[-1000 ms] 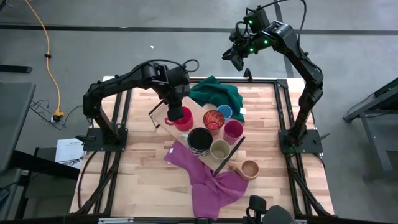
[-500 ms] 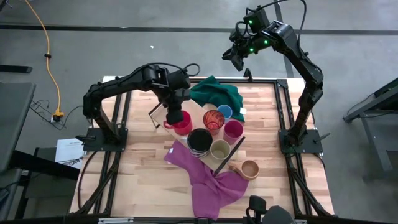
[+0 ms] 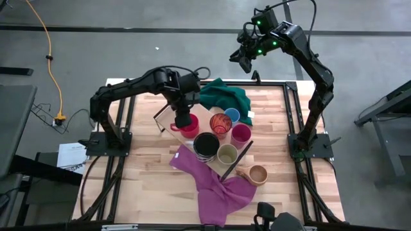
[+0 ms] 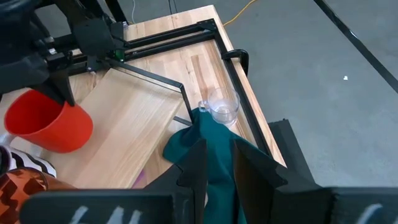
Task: Stack small to large cups/mugs on shelf
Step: Put the red mug on the shelf
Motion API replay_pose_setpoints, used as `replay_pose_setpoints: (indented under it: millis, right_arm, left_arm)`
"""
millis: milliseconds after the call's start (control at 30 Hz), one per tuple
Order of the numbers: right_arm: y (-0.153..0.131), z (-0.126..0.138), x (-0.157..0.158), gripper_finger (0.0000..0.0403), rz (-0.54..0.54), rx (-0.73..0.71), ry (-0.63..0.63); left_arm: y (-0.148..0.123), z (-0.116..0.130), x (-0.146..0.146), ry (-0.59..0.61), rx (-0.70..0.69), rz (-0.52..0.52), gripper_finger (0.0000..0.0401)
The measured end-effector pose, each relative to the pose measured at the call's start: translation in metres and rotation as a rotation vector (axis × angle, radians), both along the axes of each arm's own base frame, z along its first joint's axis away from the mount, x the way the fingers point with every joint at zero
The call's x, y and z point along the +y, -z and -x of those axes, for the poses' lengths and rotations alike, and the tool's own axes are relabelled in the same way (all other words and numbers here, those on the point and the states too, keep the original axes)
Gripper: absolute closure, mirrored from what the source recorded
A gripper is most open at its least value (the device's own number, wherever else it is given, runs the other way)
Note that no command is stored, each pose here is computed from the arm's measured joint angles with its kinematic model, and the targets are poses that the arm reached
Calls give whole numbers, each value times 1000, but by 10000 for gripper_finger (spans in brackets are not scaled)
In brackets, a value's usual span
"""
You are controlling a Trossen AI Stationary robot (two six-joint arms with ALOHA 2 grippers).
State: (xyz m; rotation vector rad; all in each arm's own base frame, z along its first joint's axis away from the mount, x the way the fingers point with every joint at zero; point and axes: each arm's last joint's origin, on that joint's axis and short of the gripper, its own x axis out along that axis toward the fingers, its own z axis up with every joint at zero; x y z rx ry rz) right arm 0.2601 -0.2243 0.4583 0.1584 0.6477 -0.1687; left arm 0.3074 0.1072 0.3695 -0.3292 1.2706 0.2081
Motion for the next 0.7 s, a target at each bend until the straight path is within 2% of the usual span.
replay_pose_setpoints:
  millis: [267,700]
  right_arm:
    - [1,1,1,334,-10,11,0]
    - [1,1,1,334,-8,11,-1]
  left_arm:
    - [1,-2,0,2,-3,26,401]
    - [1,-2,0,-69,0,37,401]
